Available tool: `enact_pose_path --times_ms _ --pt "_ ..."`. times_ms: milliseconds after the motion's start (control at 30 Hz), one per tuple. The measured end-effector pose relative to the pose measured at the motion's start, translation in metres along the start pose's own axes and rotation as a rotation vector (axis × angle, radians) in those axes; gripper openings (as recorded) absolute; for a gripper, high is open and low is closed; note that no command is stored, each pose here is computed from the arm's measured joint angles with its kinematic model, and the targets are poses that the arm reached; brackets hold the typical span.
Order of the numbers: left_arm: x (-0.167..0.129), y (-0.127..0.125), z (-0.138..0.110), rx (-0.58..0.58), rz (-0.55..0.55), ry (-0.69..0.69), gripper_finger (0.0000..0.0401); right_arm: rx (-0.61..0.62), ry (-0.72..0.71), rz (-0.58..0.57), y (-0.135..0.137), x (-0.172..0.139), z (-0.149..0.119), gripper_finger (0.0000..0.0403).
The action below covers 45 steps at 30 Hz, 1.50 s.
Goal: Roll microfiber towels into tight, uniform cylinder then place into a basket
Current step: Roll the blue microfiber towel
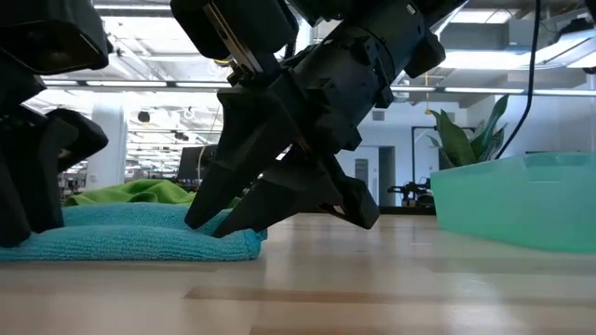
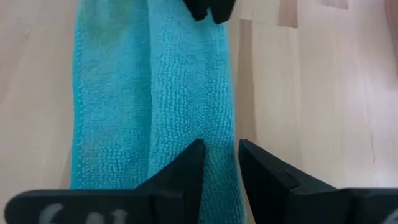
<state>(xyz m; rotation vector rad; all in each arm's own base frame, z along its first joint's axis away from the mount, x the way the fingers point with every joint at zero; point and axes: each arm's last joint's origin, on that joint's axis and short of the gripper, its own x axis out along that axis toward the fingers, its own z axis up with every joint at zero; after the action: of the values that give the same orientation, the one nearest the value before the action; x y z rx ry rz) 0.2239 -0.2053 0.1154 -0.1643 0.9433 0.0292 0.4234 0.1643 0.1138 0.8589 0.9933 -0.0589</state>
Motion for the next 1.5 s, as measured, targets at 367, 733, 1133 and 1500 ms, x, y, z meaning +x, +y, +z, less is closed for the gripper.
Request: enact_pose_path --times_ms 367,733,1133,1500 --pt "-0.014 -0.007 0.012 0.099 0.026 -0.015 0.0097 -0.001 0.003 0.000 0.000 0.000 0.000 0.0118" --pt "-0.017 0.002 0.006 0.069 0.101 0.037 0.0097 -0.001 0.002 0.003 0.000 0.000 0.000 0.0118" --pt "-0.010 0.009 -0.007 -0.039 0.038 0.007 0.0097 -0.001 0.003 0.003 0.000 0.000 0.000 0.0118" --pt "-0.008 0.013 -0.013 -0.087 0.036 0.038 0.0097 -0.001 0.002 0.003 0.000 0.000 0.000 0.0118"
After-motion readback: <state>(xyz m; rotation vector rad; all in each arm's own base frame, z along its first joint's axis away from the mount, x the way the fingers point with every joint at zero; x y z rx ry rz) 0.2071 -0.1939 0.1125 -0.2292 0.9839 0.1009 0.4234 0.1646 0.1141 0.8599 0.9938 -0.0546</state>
